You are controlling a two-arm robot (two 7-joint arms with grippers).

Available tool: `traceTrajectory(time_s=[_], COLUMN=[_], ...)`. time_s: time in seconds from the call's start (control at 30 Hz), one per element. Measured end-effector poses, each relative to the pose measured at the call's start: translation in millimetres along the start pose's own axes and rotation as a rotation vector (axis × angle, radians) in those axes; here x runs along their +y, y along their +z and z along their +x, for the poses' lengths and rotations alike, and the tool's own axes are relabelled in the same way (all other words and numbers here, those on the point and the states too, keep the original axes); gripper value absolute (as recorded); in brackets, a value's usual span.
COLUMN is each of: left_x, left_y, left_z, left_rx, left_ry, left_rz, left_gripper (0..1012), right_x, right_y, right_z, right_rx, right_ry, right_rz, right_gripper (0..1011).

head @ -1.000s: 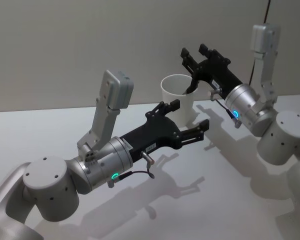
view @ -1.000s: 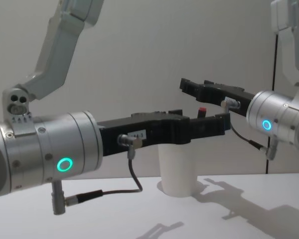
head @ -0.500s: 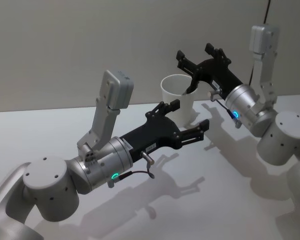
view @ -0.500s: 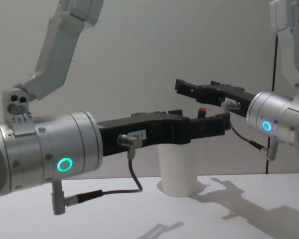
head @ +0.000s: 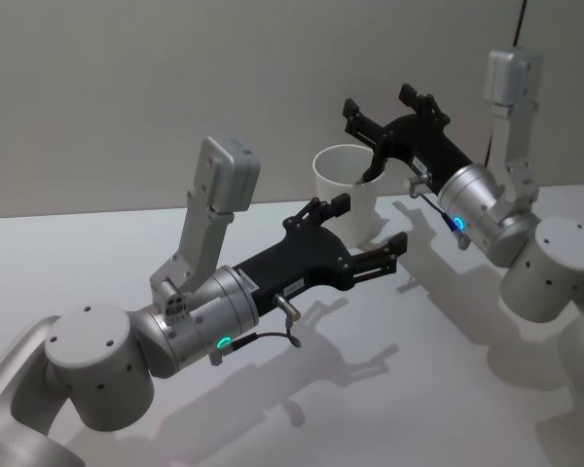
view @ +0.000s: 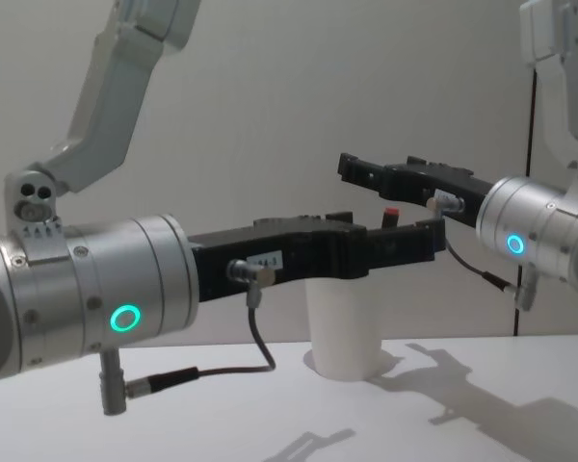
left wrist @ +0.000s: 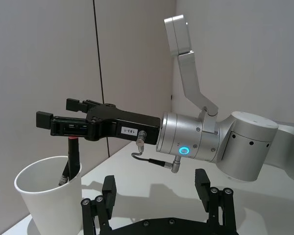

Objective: Place the pen into the pen holder.

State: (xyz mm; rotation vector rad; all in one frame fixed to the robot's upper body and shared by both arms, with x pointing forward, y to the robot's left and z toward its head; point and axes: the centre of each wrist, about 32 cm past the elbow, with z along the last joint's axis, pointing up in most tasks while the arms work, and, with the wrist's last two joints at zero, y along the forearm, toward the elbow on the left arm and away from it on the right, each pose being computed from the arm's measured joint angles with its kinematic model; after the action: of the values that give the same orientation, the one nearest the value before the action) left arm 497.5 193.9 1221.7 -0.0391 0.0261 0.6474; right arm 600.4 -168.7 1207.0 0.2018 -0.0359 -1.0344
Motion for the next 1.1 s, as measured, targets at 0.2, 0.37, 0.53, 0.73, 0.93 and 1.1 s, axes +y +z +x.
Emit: traceTrajectory(time_s=[0.2, 0.37, 0.53, 0.73, 0.93, 1.1], left_x=[0.0, 0.0, 0.0, 0.1, 0.5, 1.4], left_y=[0.0, 0.0, 0.0, 0.0, -0.9, -3.2], left_z=[0.0, 0.0, 0.0, 0.0, 0.0, -0.1], left_rx=[0.0, 0.0, 0.0, -0.001, -0.023, -0.06], left_ry=[0.0, 0.0, 0.0, 0.002, 0.039, 0.102], left_rz=[0.0, 0.0, 0.0, 0.001, 0.004, 0.01], left_gripper=[1001, 1001, 1001, 1000, 1001, 1001], right_x=[-1.2, -5.1, -11.7, -13.0, -22.3, -34.5], right_y=[0.9, 3.8, 8.1, 8.0, 6.2, 3.8], right_z=[0.0, 0.6, 0.8, 0.7, 1.1, 1.1], right_rx=[0.001, 0.003, 0.005, 0.006, 0.002, -0.005], right_ry=[-0.002, -0.011, -0.027, -0.029, -0.042, -0.056], right_rz=[0.004, 0.014, 0.023, 0.023, 0.015, 0.004], right_gripper=[1001, 1001, 1001, 1001, 1001, 1001])
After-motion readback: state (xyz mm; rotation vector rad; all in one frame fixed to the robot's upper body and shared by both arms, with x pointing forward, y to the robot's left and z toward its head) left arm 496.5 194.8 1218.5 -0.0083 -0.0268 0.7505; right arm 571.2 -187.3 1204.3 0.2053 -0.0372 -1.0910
